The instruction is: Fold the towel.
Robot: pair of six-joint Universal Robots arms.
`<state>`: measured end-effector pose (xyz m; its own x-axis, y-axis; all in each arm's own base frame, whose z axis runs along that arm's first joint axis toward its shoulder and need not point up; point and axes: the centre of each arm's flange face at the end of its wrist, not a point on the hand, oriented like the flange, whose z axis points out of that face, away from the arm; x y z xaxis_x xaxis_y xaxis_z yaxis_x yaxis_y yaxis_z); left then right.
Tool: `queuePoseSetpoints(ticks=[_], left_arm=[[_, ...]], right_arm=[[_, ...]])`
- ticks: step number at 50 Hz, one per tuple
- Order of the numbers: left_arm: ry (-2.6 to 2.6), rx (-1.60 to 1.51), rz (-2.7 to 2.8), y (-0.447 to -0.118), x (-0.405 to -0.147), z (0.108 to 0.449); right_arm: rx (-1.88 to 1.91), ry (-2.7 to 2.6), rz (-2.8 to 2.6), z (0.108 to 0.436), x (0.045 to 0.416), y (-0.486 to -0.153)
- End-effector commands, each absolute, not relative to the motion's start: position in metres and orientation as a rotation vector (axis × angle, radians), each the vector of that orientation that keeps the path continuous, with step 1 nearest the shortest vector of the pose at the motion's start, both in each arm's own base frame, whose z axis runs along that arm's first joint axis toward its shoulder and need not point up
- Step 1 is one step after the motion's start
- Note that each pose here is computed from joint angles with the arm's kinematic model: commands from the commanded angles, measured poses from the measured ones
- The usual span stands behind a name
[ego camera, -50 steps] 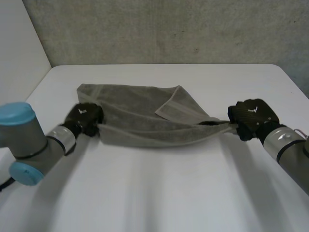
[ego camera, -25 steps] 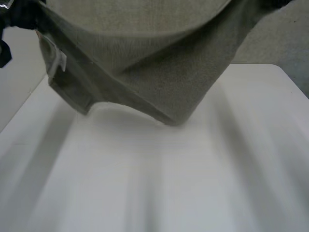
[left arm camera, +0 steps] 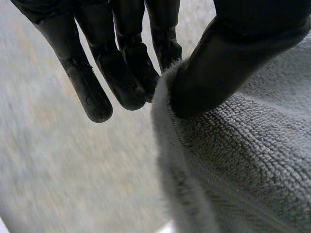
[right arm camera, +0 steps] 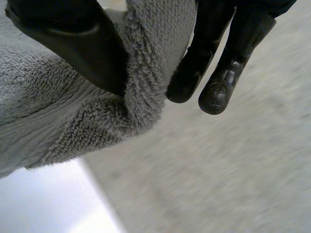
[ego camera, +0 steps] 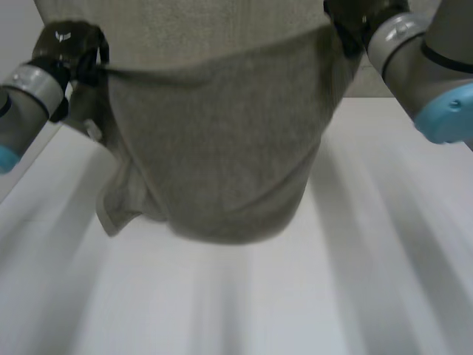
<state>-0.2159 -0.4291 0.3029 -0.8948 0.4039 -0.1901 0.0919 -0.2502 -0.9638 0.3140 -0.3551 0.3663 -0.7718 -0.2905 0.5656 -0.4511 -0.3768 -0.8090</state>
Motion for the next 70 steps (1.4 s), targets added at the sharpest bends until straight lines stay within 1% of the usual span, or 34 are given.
queuePoseSetpoints(ticks=[1,2,3,4,5,6,8,10,11,12,13,14,15,16,17,18,19,20,21,22,23,24,25,26,27,28,29,30,31,35,39,43,53,70], left_arm=[[-1.396,-0.631,2.541,-0.430,-0.232,0.393],[-1.395,-0.631,2.541,-0.430,-0.232,0.393],[-1.327,-0.621,2.591,-0.428,-0.232,0.409],[-1.272,-0.601,2.632,-0.423,-0.232,0.424],[-1.271,-0.601,2.633,-0.423,-0.232,0.424],[-1.238,-0.580,2.661,-0.418,-0.232,0.435],[-1.229,-0.570,2.669,-0.413,-0.233,0.439],[-1.252,-0.566,2.657,-0.412,-0.233,0.437],[-1.299,-0.568,2.630,-0.412,-0.232,0.427],[-1.356,-0.577,2.590,-0.412,-0.233,0.414],[-1.357,-0.578,2.590,-0.412,-0.233,0.414],[-1.431,-0.588,2.544,-0.412,-0.232,0.397],[-1.518,-0.598,2.486,-0.411,-0.229,0.376],[-1.518,-0.598,2.485,-0.411,-0.229,0.375],[-1.604,-0.606,2.428,-0.410,-0.227,0.352],[-1.604,-0.606,2.428,-0.410,-0.227,0.352],[-1.698,-0.613,2.355,-0.408,-0.225,0.326],[-1.776,-0.626,2.280,-0.405,-0.224,0.300],[-1.776,-0.626,2.279,-0.405,-0.224,0.300],[-1.839,-0.645,2.201,-0.400,-0.223,0.275],[-1.894,-0.661,2.121,-0.394,-0.223,0.251],[-1.894,-0.661,2.120,-0.394,-0.223,0.251],[-1.944,-0.676,2.041,-0.386,-0.221,0.229],[-1.945,-0.676,2.041,-0.386,-0.221,0.229],[-1.987,-0.698,1.970,-0.378,-0.220,0.209],[-2.019,-0.731,1.917,-0.369,-0.220,0.192],[-2.020,-0.731,1.917,-0.369,-0.220,0.192],[-2.045,-0.770,1.888,-0.362,-0.218,0.179],[-2.073,-0.806,1.875,-0.357,-0.216,0.168],[-2.122,-0.882,1.861,-0.349,-0.210,0.150],[-2.176,-0.965,1.857,-0.343,-0.199,0.135],[-2.174,-0.987,1.876,-0.343,-0.198,0.133],[-2.168,-0.951,2.004,-0.356,-0.194,0.128],[-2.271,-0.912,2.011,-0.357,-0.187,0.118]], right_arm=[[0.681,-1.304,2.598,0.433,0.310,-0.362],[0.604,-1.221,2.647,0.451,0.306,-0.357],[0.603,-1.220,2.648,0.451,0.306,-0.357],[0.555,-1.157,2.682,0.466,0.303,-0.352],[0.541,-1.127,2.700,0.474,0.301,-0.348],[0.541,-1.126,2.700,0.474,0.301,-0.348],[0.579,-1.136,2.689,0.473,0.299,-0.349],[0.634,-1.175,2.668,0.465,0.301,-0.350],[0.635,-1.175,2.668,0.464,0.301,-0.350],[0.721,-1.250,2.620,0.449,0.304,-0.353],[0.820,-1.344,2.557,0.431,0.307,-0.354],[0.821,-1.345,2.556,0.431,0.307,-0.354],[0.922,-1.460,2.477,0.409,0.308,-0.357],[1.008,-1.578,2.386,0.386,0.307,-0.359],[1.009,-1.579,2.386,0.386,0.307,-0.359],[1.076,-1.694,2.283,0.363,0.305,-0.360],[1.076,-1.695,2.282,0.362,0.305,-0.360],[1.140,-1.806,2.162,0.337,0.301,-0.360],[1.189,-1.905,2.048,0.312,0.297,-0.360],[1.190,-1.906,2.047,0.311,0.297,-0.360],[1.230,-1.988,1.937,0.287,0.290,-0.359],[1.265,-2.062,1.831,0.263,0.283,-0.357],[1.265,-2.062,1.830,0.263,0.283,-0.357],[1.299,-2.126,1.739,0.242,0.276,-0.353],[1.312,-2.170,1.676,0.224,0.269,-0.350],[1.312,-2.170,1.676,0.224,0.269,-0.350],[1.316,-2.190,1.641,0.211,0.262,-0.348],[1.316,-2.190,1.641,0.211,0.262,-0.348],[1.311,-2.204,1.628,0.201,0.257,-0.345],[1.297,-2.229,1.581,0.175,0.242,-0.335],[1.310,-2.238,1.566,0.165,0.236,-0.324],[1.310,-2.247,1.599,0.161,0.231,-0.308],[1.282,-2.165,1.715,0.163,0.228,-0.292],[1.112,-2.186,1.805,0.166,0.213,-0.305]])
